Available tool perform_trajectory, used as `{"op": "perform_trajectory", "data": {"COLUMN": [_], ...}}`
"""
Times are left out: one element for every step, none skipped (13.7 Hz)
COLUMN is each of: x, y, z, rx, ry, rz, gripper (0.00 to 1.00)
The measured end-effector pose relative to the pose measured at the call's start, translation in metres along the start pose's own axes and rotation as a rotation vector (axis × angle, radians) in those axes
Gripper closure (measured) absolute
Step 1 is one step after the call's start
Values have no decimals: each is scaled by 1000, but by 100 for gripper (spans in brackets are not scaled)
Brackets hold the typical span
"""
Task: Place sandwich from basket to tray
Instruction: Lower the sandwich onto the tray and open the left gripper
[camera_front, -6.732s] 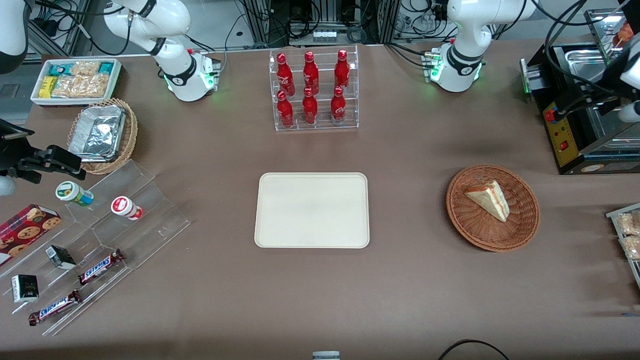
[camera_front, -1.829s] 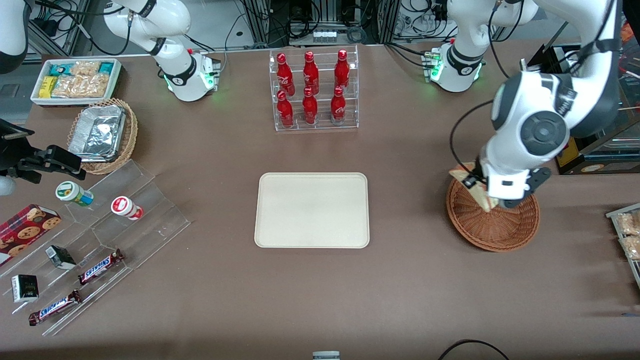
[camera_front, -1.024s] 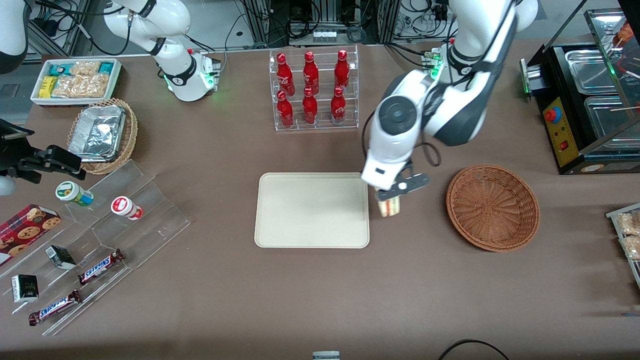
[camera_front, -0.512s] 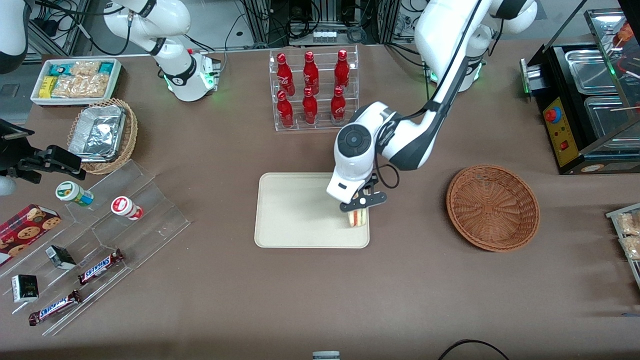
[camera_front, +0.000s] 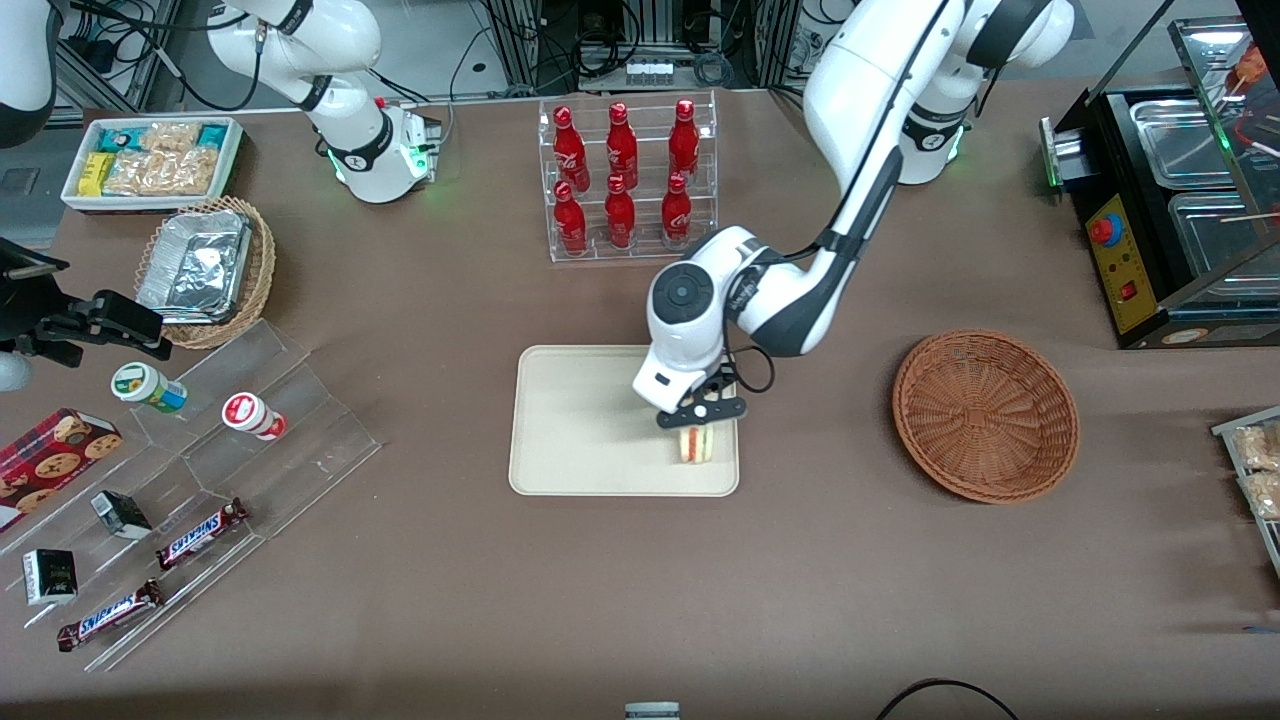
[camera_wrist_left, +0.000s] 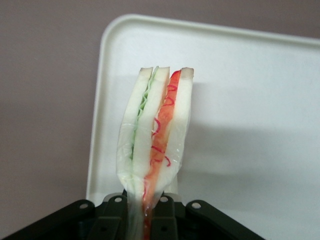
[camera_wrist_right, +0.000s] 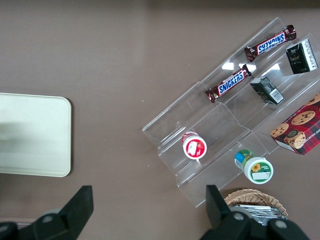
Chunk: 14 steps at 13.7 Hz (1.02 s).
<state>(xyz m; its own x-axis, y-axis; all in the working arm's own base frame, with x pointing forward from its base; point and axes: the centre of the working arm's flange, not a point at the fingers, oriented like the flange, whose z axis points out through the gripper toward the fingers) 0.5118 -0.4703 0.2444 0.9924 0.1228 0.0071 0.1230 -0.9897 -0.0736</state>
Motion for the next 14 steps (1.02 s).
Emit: {"op": "perform_trajectory", "data": {"x": [-6, -10, -12, -12, -13, -14, -14, -14, -14, -11, -7, 1, 9, 17], "y": [6, 10, 12, 13, 14, 16, 17, 17, 17, 16, 15, 11, 6, -1], "z": [4, 8, 14, 17, 17, 17, 16, 16, 16, 13, 9, 1, -11, -26], "rx": [4, 8, 14, 21, 25, 28, 30, 32, 32, 30, 26, 22, 17, 10], "ry": [-2, -4, -5, -1, 6, 12, 17, 20, 22, 26, 31, 39, 45, 46], "rz": [12, 21, 27, 35, 43, 50, 56, 58, 59, 54, 44, 30, 13, -6], "gripper": [84, 84, 84, 84, 84, 81, 72, 63, 52, 43, 32, 22, 11, 2]}}
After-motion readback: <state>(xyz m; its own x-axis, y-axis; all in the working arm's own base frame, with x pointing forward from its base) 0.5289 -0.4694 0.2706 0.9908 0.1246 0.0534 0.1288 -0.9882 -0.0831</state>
